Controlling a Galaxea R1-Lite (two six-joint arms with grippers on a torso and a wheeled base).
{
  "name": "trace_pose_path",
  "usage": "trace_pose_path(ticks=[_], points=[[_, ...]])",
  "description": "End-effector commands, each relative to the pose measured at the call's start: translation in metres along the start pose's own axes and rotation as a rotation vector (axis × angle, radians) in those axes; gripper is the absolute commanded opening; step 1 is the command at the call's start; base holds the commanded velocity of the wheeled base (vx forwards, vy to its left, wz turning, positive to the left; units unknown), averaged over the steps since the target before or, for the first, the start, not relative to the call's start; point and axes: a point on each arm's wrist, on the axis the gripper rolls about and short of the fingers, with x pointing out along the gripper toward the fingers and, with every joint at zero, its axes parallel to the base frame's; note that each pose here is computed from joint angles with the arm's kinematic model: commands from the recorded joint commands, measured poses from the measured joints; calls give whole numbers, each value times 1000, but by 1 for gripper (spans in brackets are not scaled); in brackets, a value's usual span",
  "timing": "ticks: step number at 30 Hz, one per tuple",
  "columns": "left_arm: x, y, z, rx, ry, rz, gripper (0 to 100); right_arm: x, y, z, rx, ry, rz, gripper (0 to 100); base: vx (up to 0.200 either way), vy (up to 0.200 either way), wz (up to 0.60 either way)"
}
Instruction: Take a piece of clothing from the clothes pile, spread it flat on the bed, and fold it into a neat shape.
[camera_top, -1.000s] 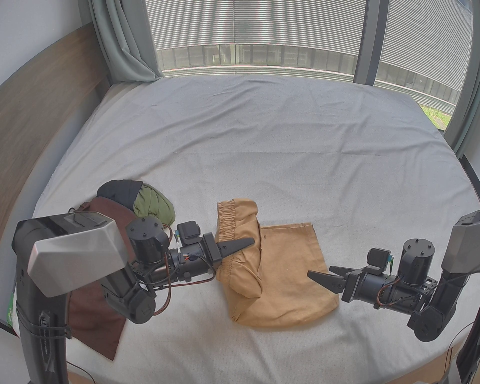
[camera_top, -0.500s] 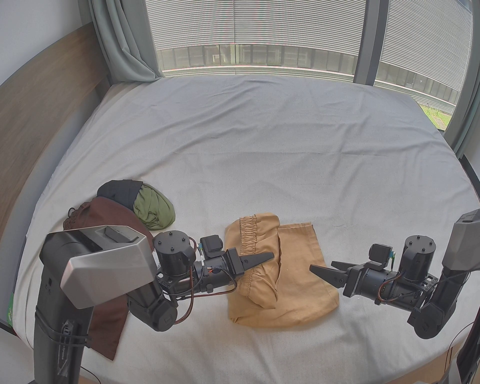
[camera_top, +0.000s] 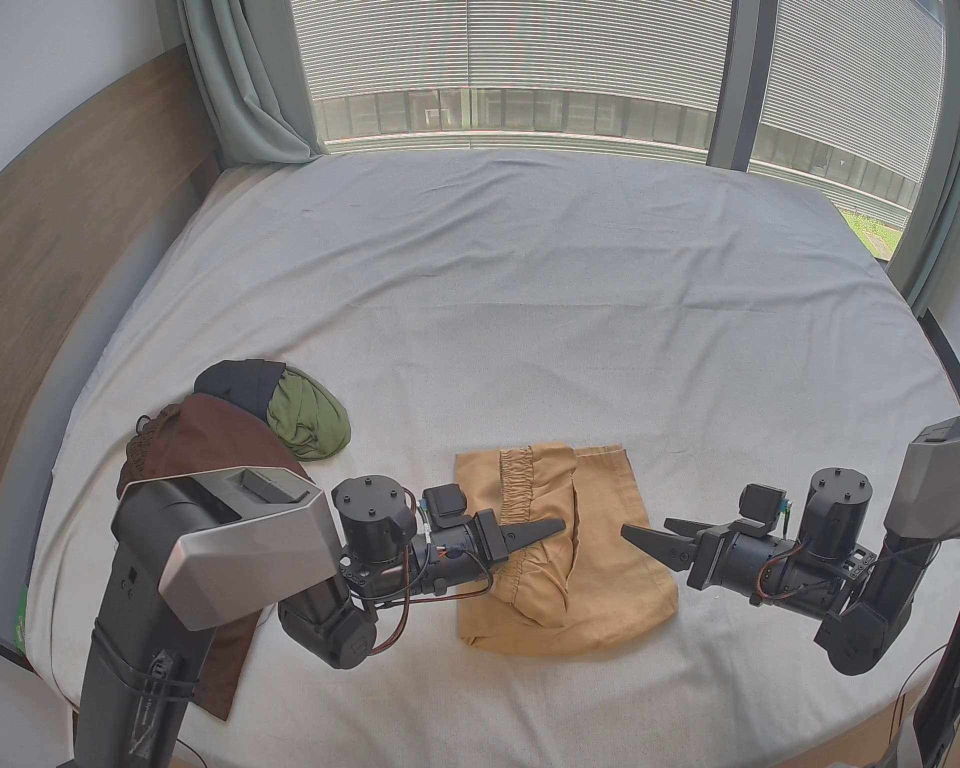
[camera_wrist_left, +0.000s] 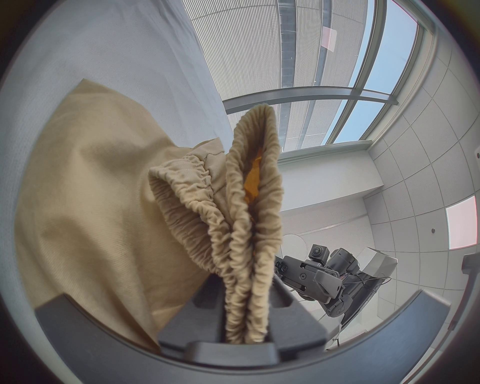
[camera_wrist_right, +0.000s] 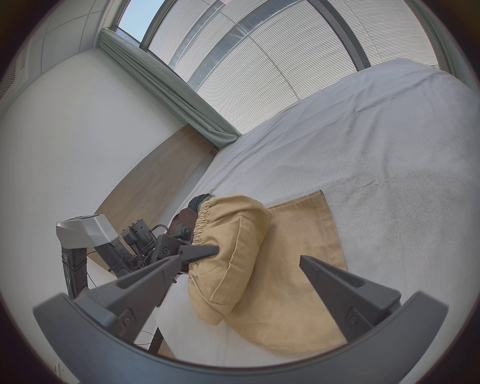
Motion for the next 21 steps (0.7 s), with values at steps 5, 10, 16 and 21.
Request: trace_pose_path(ticks=[5, 10, 16, 21], points=[[3, 7, -1, 0, -15, 7, 100, 0, 0, 0, 0, 0, 0, 100, 0, 0, 0], [5, 5, 6, 15, -29, -6, 100, 0, 0, 0, 0, 0, 0, 100, 0, 0, 0], [3, -3, 11, 29, -49, -14, 100, 0, 0, -2, 2, 6, -1, 100, 0, 0, 0], [-4, -6, 16, 38, -73, -1, 100, 0, 1, -4, 3, 17, 2, 100, 0, 0, 0]])
